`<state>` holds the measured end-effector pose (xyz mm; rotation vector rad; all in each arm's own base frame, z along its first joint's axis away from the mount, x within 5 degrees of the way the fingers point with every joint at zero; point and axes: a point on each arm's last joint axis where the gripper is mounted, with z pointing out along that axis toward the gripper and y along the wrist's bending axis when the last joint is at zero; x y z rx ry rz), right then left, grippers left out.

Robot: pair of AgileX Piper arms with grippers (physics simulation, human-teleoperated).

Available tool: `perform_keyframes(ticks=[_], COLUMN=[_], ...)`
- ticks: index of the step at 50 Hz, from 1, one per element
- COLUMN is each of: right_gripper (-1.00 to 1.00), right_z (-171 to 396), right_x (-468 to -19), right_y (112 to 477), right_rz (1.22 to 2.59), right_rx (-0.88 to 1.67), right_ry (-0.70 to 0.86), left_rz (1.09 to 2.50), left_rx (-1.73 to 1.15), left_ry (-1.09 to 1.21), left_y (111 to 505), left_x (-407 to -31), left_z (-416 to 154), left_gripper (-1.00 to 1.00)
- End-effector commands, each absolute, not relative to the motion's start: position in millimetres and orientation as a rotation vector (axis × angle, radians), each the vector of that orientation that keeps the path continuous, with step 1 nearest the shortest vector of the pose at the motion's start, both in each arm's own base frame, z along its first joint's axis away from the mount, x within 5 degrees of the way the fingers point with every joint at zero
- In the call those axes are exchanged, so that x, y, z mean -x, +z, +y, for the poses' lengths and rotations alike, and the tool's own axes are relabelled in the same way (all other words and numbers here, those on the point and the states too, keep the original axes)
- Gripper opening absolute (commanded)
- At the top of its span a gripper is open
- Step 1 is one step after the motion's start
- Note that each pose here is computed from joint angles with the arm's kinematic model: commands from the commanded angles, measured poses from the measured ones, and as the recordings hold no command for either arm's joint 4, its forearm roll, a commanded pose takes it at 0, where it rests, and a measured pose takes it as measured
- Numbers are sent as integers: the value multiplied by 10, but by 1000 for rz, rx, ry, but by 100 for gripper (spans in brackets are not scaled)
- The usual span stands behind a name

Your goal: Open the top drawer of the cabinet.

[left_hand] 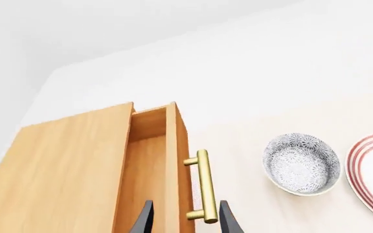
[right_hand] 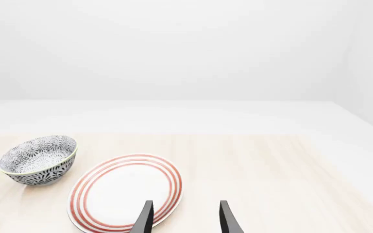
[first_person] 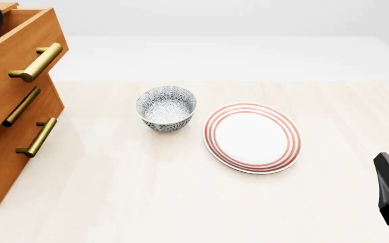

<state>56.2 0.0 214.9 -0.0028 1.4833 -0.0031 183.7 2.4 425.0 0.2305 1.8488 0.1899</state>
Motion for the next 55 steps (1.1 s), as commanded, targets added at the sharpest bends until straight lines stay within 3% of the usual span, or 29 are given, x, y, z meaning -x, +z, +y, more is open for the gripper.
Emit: perform_keyframes(ticks=[1, 48, 49, 55], right_gripper=[100, 100, 100, 100], right_z=[0, 0, 0, 0], right_x=[-562, -562, -562, -562], right_y=[2149, 2149, 2149, 2149], right_rz=[1483, 1483, 1483, 1483], right_rx=[3, 3, 3, 3], right_ry=[-3, -3, -3, -3], left_rz=[1923, 1967, 2186, 2196], left_rx=[-109, -44, 155, 175], left_ry=[92, 107, -43, -48], left_y=[4378, 4399, 4390, 4360], left_x=[-1880, -1860, -1958, -1958], left_z=[23, 110, 64, 72], left_gripper=[100, 100, 100, 100])
